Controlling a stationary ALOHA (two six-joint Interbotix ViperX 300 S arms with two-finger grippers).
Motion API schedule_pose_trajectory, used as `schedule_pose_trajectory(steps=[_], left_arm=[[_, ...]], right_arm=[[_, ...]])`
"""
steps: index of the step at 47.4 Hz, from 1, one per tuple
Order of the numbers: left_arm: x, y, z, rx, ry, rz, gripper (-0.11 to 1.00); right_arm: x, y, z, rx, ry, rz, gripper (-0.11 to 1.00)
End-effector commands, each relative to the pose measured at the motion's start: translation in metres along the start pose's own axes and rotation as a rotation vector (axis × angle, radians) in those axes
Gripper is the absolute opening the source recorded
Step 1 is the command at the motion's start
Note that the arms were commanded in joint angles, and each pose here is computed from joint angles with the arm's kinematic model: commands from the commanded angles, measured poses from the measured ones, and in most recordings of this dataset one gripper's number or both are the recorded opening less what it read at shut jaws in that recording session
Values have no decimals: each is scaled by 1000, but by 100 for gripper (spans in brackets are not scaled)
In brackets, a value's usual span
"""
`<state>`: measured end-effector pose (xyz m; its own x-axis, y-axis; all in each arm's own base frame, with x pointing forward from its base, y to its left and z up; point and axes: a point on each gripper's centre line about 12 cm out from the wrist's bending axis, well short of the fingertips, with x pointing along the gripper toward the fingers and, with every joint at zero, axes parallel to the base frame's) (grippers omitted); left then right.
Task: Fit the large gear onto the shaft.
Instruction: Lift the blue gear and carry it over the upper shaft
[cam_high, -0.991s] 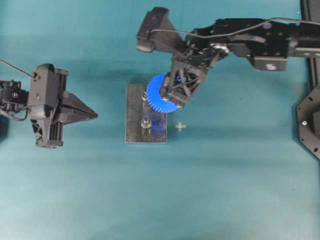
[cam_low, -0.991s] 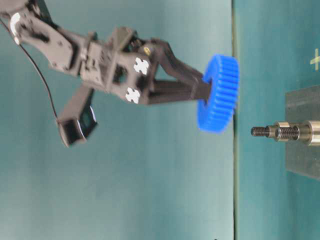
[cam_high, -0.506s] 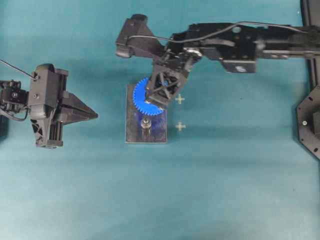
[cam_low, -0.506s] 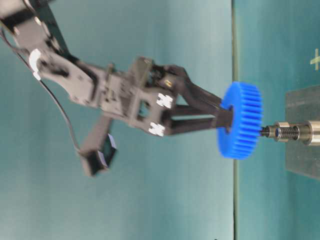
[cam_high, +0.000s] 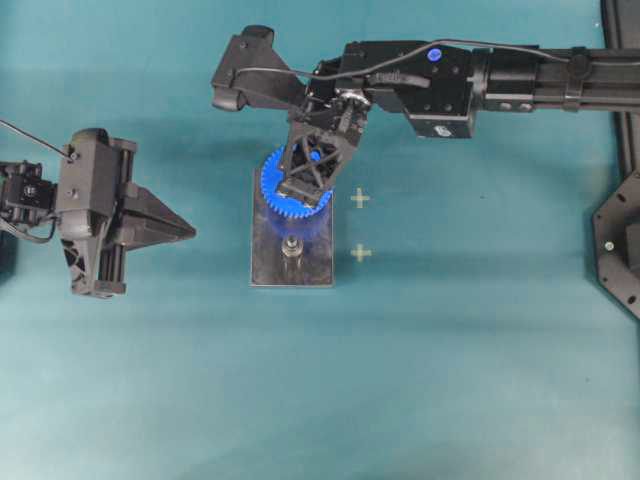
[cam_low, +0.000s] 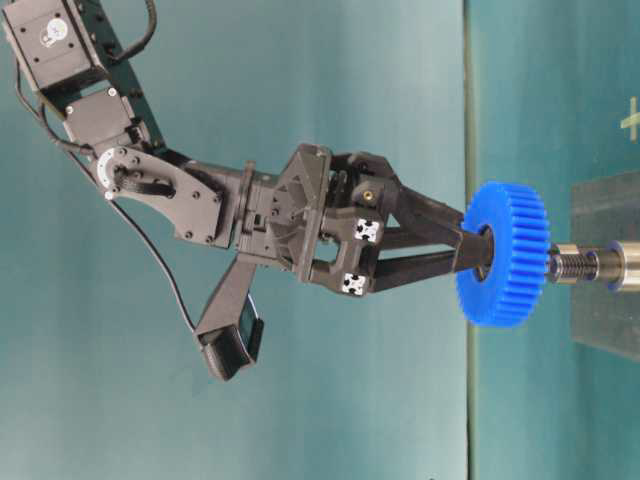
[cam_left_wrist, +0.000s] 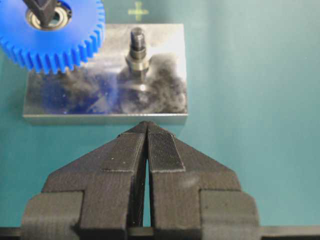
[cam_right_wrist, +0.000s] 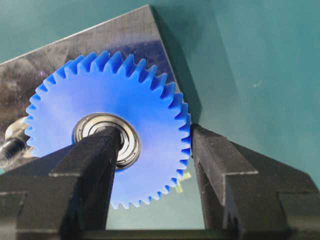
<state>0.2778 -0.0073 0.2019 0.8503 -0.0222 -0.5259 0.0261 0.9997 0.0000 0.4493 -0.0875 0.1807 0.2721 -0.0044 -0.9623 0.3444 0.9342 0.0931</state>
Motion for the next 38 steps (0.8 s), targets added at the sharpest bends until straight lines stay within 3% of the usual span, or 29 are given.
schedule_pose_trajectory(steps=[1, 38], left_arm=[[-1, -1, 6, 2, -21, -4, 0], [-1, -1, 5, 2, -18, -3, 0]], right_arm=[[-14, -1, 9, 1, -45, 4, 49], [-11, -5, 13, 9, -52, 1, 49]])
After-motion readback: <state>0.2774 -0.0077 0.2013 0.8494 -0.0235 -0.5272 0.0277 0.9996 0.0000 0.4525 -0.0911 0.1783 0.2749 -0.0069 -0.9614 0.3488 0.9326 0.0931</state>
